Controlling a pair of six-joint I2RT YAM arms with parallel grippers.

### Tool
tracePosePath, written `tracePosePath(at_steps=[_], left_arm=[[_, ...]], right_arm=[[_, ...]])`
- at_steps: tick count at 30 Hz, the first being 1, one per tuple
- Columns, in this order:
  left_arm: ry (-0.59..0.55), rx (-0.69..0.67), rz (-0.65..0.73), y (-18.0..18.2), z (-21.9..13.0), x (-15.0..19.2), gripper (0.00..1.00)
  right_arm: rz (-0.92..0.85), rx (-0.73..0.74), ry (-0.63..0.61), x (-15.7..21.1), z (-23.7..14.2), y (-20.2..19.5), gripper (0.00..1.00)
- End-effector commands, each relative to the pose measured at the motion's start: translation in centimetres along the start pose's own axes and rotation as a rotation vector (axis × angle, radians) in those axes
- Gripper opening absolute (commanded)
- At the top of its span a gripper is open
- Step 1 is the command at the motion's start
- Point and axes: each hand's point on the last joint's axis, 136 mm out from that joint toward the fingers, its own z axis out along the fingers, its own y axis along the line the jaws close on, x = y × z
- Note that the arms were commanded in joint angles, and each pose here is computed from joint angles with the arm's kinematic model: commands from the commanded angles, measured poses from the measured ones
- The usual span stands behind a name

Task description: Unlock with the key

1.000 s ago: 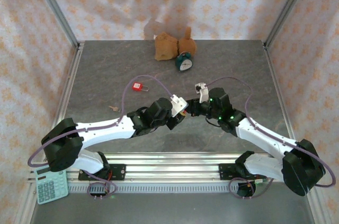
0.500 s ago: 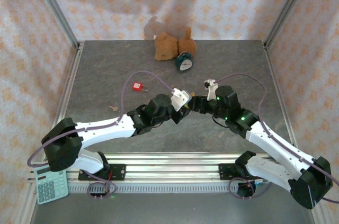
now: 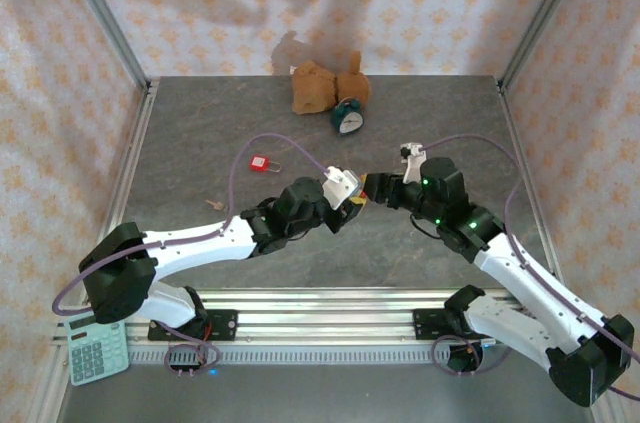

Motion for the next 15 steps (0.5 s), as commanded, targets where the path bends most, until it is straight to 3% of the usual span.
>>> tracePosePath(at_steps=[1,8,15], left_arm=[[-0.030,0.012,0.005,-0.4,0.3,-1.3,0.15],[-0.032,0.004,0.014,-0.4,0.0,-1.3,0.15],[-0.042,-0.009,0.021,-0.2,-0.3,-1.6,0.15]], right_arm=[[-0.004,0.029,-0.074,-2.5,-1.0,0.2,0.58],[0.002,0.106,-0.045,-2.5,0.3,-1.4,0.58],[0.029,0.124,0.048,0.5,1.7,-2.9,0.53]])
